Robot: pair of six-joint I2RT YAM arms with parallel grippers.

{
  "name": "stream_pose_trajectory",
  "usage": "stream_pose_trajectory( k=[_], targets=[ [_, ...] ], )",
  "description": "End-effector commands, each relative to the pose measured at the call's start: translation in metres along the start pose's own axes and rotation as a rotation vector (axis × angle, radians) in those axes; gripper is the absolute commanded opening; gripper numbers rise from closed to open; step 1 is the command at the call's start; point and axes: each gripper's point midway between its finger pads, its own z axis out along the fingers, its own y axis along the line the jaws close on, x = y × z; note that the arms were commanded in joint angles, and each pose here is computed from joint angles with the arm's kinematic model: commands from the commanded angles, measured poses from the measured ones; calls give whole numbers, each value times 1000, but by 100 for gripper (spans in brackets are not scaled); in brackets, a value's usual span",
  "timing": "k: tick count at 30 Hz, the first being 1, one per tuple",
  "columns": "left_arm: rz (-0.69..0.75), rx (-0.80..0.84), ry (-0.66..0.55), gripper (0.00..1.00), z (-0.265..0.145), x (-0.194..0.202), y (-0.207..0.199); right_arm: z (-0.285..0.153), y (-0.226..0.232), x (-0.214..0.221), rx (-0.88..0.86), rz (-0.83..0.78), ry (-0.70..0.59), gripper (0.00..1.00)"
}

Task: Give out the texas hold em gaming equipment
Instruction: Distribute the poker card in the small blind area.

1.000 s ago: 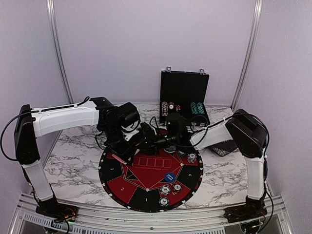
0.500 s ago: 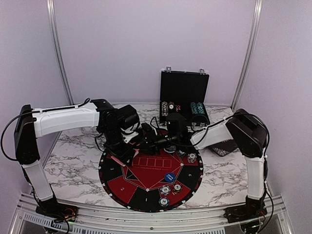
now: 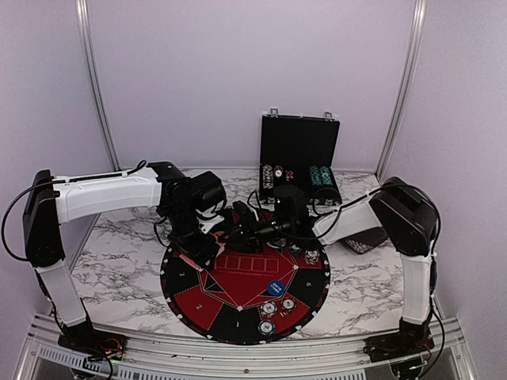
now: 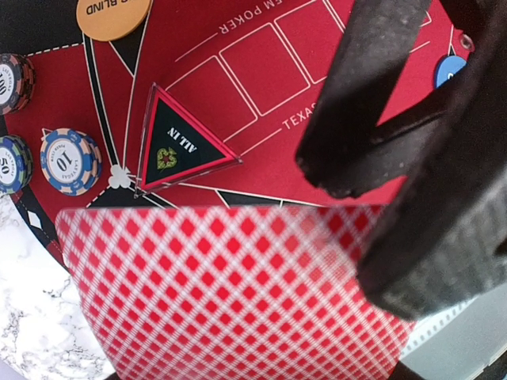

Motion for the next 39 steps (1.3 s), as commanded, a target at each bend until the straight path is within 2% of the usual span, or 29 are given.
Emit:
stream_pose_trajectory(
  k=[1,18,39],
  targets=[
    [5,20,-11,56,-5,1,-1,-10,24,-9,-34,-54,-39,27],
    [-5,17,9,56,1,3,4,-10,21,-3,-31,-43,-37,21],
    [-3,13,-4,55,-1,0,5,2,13,4,-28,-19,-6,18]
  ],
)
